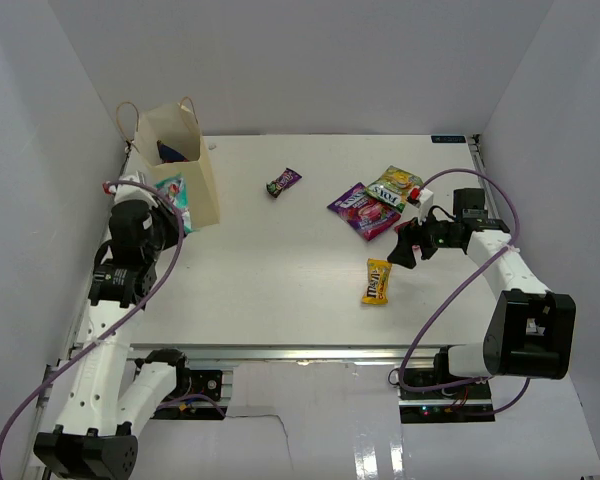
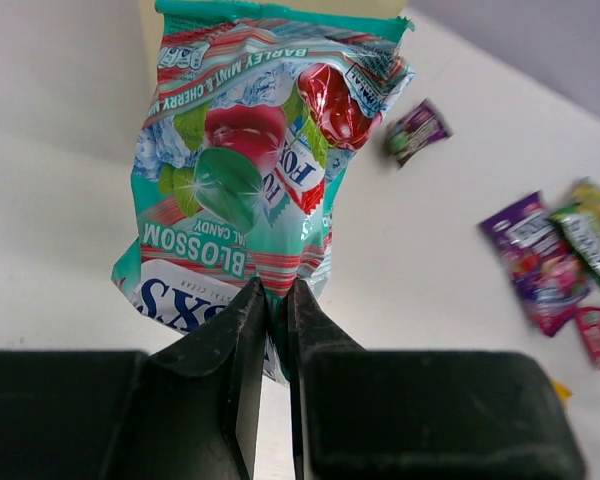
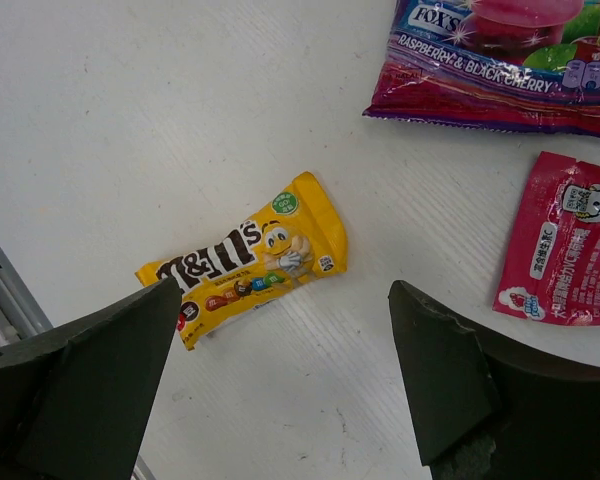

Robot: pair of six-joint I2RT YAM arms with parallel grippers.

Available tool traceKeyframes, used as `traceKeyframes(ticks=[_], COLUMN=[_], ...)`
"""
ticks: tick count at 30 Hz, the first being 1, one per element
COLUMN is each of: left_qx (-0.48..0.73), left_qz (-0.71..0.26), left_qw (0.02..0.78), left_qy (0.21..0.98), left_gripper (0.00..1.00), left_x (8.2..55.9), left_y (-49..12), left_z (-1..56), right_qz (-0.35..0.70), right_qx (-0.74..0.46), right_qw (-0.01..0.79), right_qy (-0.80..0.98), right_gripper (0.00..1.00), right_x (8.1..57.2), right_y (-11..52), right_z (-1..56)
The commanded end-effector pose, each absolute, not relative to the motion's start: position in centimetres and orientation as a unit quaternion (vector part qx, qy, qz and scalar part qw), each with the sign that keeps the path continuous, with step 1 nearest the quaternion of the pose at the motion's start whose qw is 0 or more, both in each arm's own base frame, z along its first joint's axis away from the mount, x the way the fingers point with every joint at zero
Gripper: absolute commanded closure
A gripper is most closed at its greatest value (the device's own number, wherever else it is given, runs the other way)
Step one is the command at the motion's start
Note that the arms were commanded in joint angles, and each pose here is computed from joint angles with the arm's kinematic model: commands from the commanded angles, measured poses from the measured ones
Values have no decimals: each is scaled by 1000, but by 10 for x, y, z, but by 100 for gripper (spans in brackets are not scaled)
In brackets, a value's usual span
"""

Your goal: Place the snacks into the paper bag

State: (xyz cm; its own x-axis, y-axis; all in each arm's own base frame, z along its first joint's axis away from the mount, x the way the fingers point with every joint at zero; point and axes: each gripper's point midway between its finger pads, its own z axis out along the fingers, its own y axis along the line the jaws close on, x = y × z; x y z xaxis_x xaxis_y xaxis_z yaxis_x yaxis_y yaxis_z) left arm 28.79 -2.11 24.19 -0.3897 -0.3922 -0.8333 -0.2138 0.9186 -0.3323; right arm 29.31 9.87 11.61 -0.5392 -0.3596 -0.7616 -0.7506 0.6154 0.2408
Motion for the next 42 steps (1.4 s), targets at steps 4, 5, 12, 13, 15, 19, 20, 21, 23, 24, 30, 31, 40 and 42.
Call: traceKeyframes(ticks=[4, 5, 12, 13, 15, 19, 20, 21, 23, 24, 30, 31, 40, 42], left_qx=[-142, -138, -123, -127, -132, -142, -142, -145, -144, -145, -152, -159, -177, -167], left_qz=[-151, -150, -87, -80, -69, -52, -51, -49, -57, -58, -65, -60, -75, -93], left_qw=[637, 645, 665, 664, 662, 659, 658, 656, 654, 654, 636, 628, 610, 625], left_qy=[742, 736, 732, 733, 735, 737, 737, 739, 740, 740, 753, 759, 769, 757], left_gripper=[100, 100, 100, 100, 100, 100, 100, 100, 100, 100, 100, 100, 36, 34], left_x=[330, 340, 442, 451, 471, 488, 490, 491, 490, 489, 478, 477, 483, 480], left_y=[-40, -40, -28, -23, -19, -8, -8, -4, -5, -3, 3, 11, 22, 15], left_z=[400, 412, 448, 446, 443, 435, 434, 430, 427, 424, 393, 382, 359, 380], right_qz=[285, 284, 280, 279, 273, 267, 267, 267, 268, 269, 274, 274, 273, 273], right_qx=[-352, -353, -355, -355, -357, -359, -359, -359, -359, -359, -356, -356, -353, -345], right_qw=[370, 372, 380, 381, 383, 382, 382, 382, 381, 380, 378, 377, 378, 373], right_qy=[811, 811, 807, 807, 807, 808, 809, 809, 809, 809, 809, 810, 811, 817], right_gripper=[10, 10, 10, 10, 10, 10, 10, 10, 10, 10, 10, 10, 10, 10], right_x=[307, 309, 311, 311, 310, 308, 309, 309, 309, 309, 311, 311, 315, 317], right_y=[103, 103, 102, 102, 101, 99, 99, 99, 99, 100, 101, 101, 100, 99], right_z=[139, 140, 147, 147, 148, 145, 145, 145, 143, 143, 142, 142, 147, 145])
